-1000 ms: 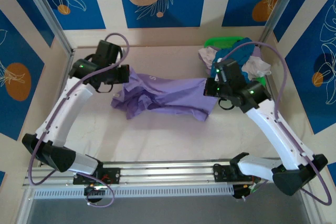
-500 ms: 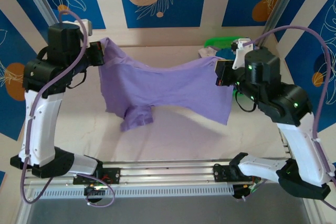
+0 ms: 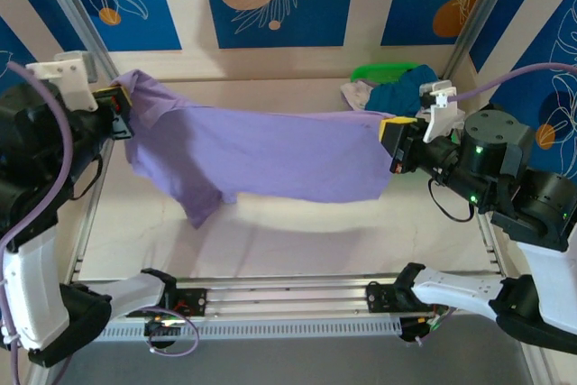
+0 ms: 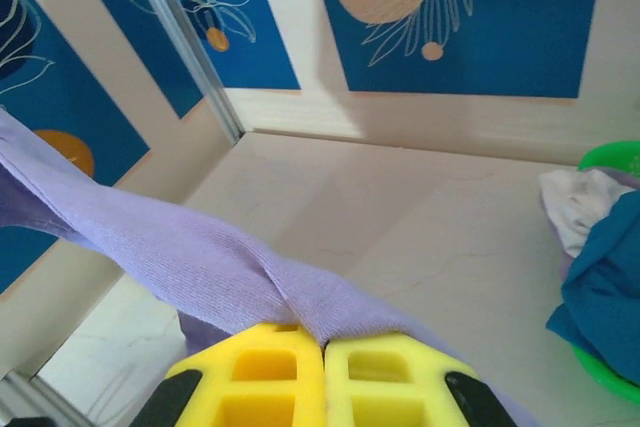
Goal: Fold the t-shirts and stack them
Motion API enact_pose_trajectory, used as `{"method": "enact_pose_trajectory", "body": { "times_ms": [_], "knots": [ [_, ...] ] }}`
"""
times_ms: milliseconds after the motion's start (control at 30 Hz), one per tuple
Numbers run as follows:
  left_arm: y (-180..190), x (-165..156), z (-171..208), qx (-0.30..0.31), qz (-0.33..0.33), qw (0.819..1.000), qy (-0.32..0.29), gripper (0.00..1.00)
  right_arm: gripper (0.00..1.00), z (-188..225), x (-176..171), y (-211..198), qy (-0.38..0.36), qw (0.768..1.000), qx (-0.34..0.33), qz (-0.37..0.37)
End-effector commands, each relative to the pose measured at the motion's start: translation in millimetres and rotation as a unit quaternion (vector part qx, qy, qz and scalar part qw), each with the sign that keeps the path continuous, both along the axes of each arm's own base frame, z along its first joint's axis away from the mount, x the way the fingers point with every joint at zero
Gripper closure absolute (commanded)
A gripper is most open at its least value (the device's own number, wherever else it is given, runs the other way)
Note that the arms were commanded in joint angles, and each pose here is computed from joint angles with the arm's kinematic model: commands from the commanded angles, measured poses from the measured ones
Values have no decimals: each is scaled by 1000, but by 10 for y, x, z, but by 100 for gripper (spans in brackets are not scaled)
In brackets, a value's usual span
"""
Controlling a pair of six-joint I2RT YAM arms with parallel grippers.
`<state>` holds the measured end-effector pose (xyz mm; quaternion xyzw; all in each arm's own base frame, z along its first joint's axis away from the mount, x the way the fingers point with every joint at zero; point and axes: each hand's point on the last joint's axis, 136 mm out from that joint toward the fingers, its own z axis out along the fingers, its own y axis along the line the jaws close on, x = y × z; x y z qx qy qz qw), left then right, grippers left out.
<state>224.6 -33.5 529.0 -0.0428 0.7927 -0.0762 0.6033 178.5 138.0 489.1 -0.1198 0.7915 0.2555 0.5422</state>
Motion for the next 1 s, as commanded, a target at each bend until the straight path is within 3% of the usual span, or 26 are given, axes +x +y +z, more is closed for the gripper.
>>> {"method": "enact_pose_trajectory", "body": {
  "times_ms": [0, 200, 400, 500, 700, 967],
  "knots": [
    [168, -137, 33, 19, 27, 999, -10, 100, 100, 41, -96, 52, -4, 1000, 17, 24],
    [212, -189, 12, 37, 30, 999, -8, 100, 100, -17, -78, 166, -12, 999, -13, 27],
    [182, 89, -269, 93, 38, 994, 45, 100, 100, -179, 169, 231, -25, 996, -80, -23],
    [76, 411, -581, 121, 32, 988, 89, 100, 100, -453, 439, 285, 2, 993, -105, -47],
    [-4, 1262, -1405, 129, 34, 973, 187, 100, 100, -1301, 1171, 297, 134, 986, -74, -61],
    [164, 2427, -2569, 113, 28, 949, 295, 100, 100, -2510, 2336, 309, 296, 948, -108, -53]
  ]
}}
